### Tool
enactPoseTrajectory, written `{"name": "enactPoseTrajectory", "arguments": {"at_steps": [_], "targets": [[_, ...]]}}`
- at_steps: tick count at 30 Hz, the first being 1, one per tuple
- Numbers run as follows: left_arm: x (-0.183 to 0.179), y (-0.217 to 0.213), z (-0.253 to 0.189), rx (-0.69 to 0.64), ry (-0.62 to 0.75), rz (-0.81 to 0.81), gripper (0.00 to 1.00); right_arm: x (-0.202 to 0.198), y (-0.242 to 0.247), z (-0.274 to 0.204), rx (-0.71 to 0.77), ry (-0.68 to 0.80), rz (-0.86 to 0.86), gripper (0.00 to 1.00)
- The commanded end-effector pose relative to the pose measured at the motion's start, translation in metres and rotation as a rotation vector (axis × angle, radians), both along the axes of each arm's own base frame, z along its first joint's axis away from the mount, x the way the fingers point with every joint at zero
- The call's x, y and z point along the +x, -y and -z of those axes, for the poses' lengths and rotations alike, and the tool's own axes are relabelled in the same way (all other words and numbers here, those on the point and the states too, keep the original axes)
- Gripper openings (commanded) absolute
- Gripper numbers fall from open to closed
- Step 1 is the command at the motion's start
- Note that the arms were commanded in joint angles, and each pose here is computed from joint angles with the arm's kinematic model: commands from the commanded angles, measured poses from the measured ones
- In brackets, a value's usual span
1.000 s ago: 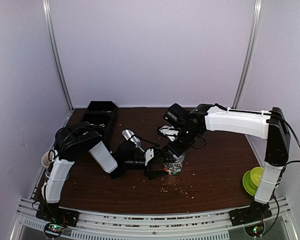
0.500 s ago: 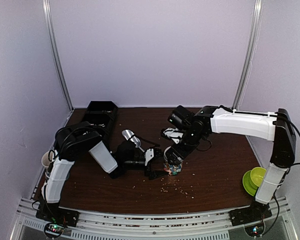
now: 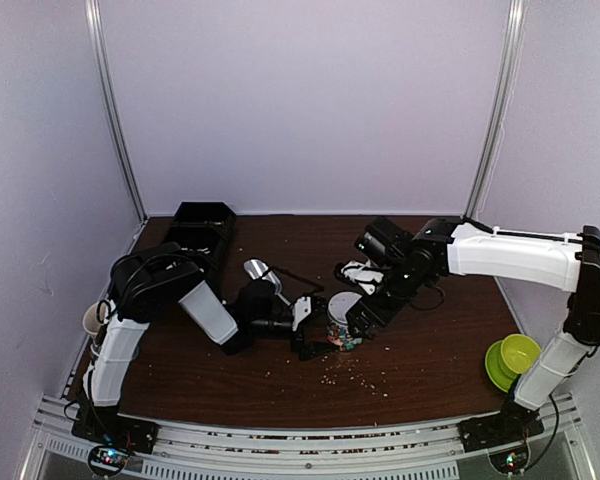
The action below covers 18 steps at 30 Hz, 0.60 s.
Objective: Pack the candies
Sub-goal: Screw the box lid onto the packing box.
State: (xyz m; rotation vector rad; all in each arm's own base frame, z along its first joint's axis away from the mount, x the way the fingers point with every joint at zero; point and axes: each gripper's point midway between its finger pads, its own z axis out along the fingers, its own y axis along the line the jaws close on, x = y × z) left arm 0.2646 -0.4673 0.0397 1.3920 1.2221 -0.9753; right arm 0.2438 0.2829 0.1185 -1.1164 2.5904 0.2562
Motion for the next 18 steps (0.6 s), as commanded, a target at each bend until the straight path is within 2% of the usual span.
{"name": "enactPoseTrajectory", "arguments": {"at_steps": [1,18], "targets": [[-0.01,0.003,0.021,0.05,-0.028,0.054,0.98,-0.003,-0.003,-0.02,0.08,0.044,-0.026,1.0],[-0.008,0.017,0.027,0.047,-0.111,0.152,0.97,0.032,-0.013,-0.061,0.282,0.236,0.019,1.0]]}}
